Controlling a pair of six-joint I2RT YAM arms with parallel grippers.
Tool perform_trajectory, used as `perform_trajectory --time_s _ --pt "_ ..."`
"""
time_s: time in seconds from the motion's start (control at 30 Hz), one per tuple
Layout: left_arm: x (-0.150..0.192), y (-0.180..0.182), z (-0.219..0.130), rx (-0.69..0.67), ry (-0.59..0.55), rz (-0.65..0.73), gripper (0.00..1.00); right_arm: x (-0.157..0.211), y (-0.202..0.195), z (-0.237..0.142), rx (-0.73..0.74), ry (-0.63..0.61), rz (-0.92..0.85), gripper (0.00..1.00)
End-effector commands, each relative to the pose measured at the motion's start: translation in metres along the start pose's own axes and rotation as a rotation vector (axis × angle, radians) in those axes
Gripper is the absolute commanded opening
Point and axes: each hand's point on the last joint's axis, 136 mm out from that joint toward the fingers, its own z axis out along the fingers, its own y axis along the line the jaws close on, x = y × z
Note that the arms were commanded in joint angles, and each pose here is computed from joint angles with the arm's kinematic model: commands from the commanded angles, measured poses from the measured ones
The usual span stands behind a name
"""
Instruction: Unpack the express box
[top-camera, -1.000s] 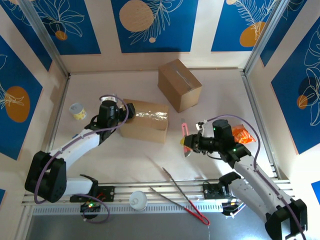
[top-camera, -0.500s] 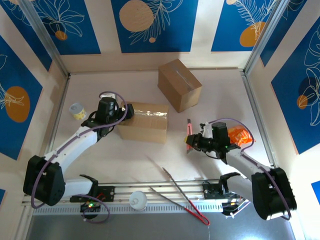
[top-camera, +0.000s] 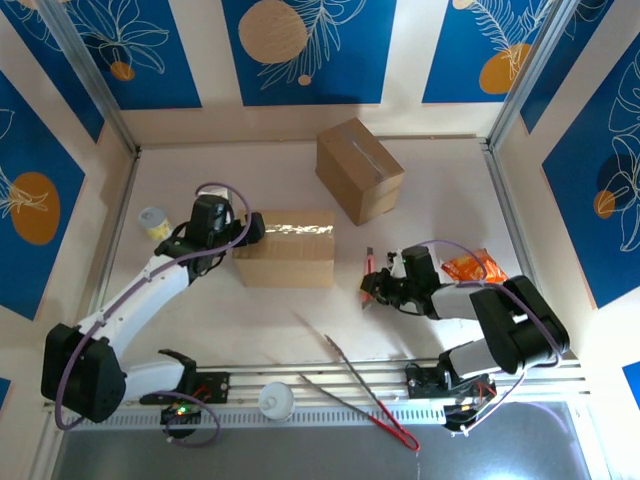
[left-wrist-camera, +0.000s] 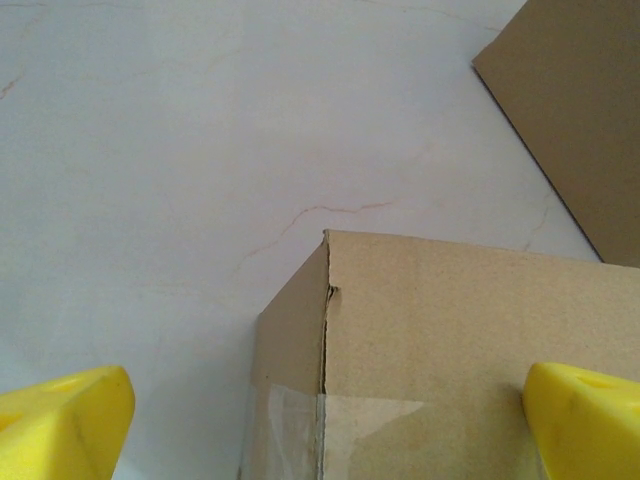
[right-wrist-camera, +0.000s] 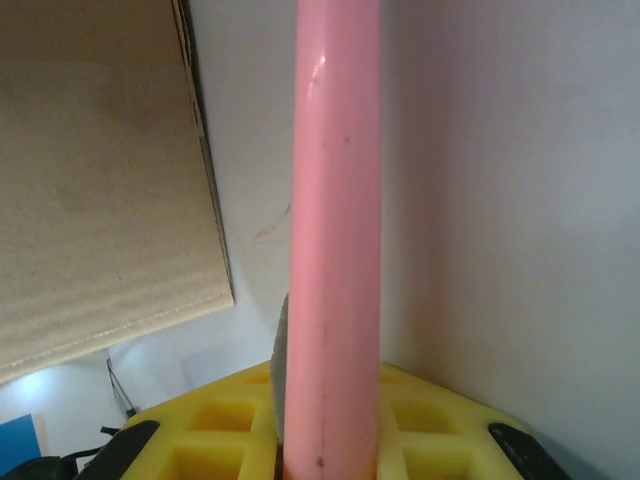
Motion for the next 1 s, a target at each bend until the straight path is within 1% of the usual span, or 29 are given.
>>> perform_trajectory --time_s 0.0,0.1,0.3,0.5,0.7,0.8,0.97 --pt "-0.005 -0.006 -0.014 0.022 0.007 0.042 1.0 -0.008 -0.002 0.005 0.038 -0.041 0.029 0.0" --pt "-0.007 -0.005 -0.018 0.015 0.002 0.053 1.0 -0.004 -0.016 0.004 0.125 -0.037 0.083 0.0" --pt "-0.007 -0.002 -0.02 0.003 -0.004 0.058 1.0 0.007 -0.041 0.002 0.231 -0.02 0.192 0.0" --pt "-0.002 0.002 -0.019 -0.005 0.003 0.058 1.0 0.018 -0.058 0.009 0.267 0.007 0.272 0.18" --pt "0.0 0.005 -0.021 -0.013 -0.003 0.058 1.0 0.025 -0.071 0.004 0.302 -0.011 0.334 0.35" --pt "0.001 0.007 -0.023 -0.02 -0.004 0.058 1.0 0.027 -0.075 -0.003 0.331 -0.027 0.357 0.4" --pt "0.004 0.009 -0.025 -0.025 -0.005 0.057 1.0 0.032 -0.082 -0.025 0.408 -0.071 0.395 0.42"
